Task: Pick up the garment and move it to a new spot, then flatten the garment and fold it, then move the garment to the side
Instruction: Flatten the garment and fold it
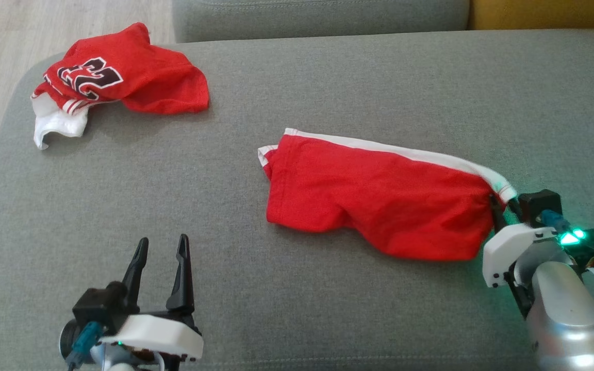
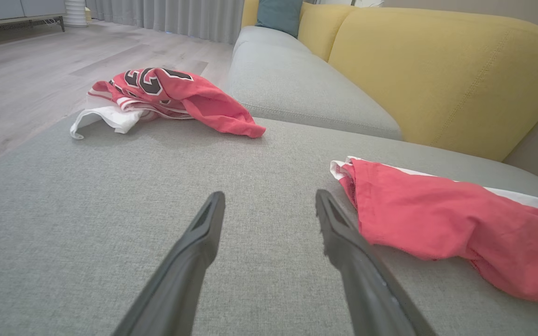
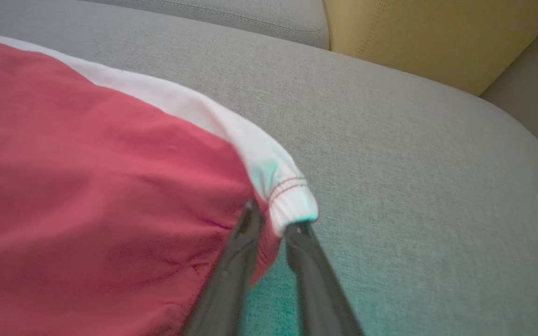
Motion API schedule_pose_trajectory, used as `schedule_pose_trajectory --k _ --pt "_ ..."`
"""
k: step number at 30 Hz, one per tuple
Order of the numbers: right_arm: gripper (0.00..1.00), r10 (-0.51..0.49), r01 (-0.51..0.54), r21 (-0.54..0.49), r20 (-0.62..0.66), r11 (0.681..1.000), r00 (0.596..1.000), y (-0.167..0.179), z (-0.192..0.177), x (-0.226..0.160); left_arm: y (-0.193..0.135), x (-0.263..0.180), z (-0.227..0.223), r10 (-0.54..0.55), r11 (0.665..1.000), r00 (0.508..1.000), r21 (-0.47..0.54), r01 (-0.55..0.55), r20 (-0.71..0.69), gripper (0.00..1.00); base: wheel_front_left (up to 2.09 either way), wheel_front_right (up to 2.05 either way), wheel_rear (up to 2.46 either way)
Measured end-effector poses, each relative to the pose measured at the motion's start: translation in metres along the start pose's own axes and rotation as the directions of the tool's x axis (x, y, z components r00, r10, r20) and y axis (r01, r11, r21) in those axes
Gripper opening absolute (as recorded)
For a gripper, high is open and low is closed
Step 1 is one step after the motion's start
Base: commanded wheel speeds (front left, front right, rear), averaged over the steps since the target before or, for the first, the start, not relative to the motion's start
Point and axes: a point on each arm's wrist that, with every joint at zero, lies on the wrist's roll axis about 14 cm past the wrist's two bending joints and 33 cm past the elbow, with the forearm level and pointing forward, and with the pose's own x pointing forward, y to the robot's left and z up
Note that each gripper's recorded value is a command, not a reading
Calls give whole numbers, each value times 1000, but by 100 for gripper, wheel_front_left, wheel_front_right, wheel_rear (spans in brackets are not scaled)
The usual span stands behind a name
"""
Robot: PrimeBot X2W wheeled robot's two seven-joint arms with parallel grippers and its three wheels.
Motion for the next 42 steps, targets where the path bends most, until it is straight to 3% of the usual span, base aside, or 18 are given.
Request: schedule_pose_trajectory --k 6,13,19,27,30,38,39,42 --pt "100 -33 33 21 13 999 999 -9 3 0 1 0 2 4 1000 1000 1 -4 7 100 0 0 0" --pt "100 -50 48 16 151 999 987 -12 43 2 3 -2 5 10 1000 1000 1 -10 14 100 0 0 0" --pt "100 167 -150 -84 267 985 949 62 90 5 5 -6 7 20 1000 1000 1 -20 22 100 0 0 0" --pt "100 460 -426 -183 221 886 860 166 101 -15 13 -14 10 51 999 998 -5 -51 33 100 0 0 0" --pt "100 486 -451 -206 169 868 858 170 93 -16 16 -16 11 62 998 997 -9 -62 35 100 0 0 0" --pt "100 444 -431 -238 1 870 896 150 60 -7 19 -19 12 76 997 996 -8 -76 39 100 0 0 0" --pt "92 443 -433 -238 -13 870 897 150 58 -7 19 -19 11 76 997 996 -8 -76 38 100 0 0 0" --pt "42 434 -435 -236 -58 869 899 148 47 -7 18 -20 10 74 997 997 -8 -74 33 100 0 0 0"
